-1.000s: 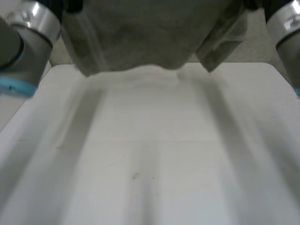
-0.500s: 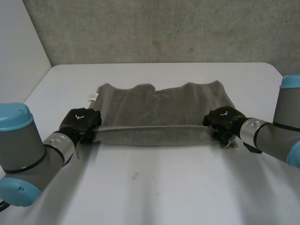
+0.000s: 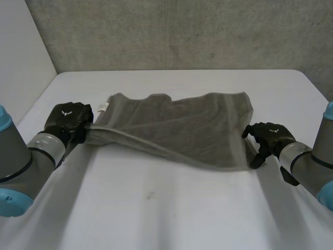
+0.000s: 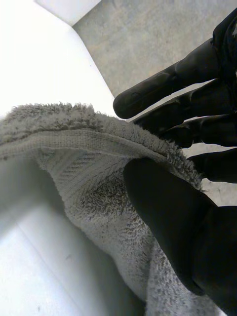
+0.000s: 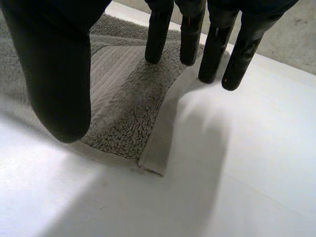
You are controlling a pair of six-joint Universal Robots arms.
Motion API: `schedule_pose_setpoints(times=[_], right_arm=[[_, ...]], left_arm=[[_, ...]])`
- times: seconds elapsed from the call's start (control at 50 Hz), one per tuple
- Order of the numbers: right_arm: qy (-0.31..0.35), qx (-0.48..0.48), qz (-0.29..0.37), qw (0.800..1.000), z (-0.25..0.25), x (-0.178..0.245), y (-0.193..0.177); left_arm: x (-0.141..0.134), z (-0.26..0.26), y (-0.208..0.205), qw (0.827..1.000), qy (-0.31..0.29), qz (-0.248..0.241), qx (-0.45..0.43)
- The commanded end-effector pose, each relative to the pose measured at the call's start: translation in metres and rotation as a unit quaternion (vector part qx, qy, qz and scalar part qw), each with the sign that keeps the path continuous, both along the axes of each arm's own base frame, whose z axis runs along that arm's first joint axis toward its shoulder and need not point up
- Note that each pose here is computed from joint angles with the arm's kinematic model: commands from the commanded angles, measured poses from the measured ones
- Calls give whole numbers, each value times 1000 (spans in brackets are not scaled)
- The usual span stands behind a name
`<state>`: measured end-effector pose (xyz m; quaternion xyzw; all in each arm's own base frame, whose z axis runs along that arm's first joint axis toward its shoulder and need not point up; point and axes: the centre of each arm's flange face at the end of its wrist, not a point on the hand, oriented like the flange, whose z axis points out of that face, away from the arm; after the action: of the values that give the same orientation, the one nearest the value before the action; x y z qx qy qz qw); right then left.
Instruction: Fold the towel.
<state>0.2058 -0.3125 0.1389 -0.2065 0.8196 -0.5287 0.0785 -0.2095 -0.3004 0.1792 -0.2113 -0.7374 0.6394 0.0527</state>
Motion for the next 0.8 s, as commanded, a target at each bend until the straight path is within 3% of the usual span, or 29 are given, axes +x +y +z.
schedule_pose_setpoints(times=[0.02,0.32,0.56,0.8], right_arm=[[-27,9,-4,1000,0,4,2],[-9,5,3,1000,2,3,5],[93,-15,57,994,6,-2,12],[86,-1,78,993,-18,0,5]], left_arm=[[0,1,1,1000,2,-1,0],[-1,-4,9,1000,17,-3,18],[-1,-7,11,1000,16,-5,22],[-2,-7,12,1000,16,-6,23]])
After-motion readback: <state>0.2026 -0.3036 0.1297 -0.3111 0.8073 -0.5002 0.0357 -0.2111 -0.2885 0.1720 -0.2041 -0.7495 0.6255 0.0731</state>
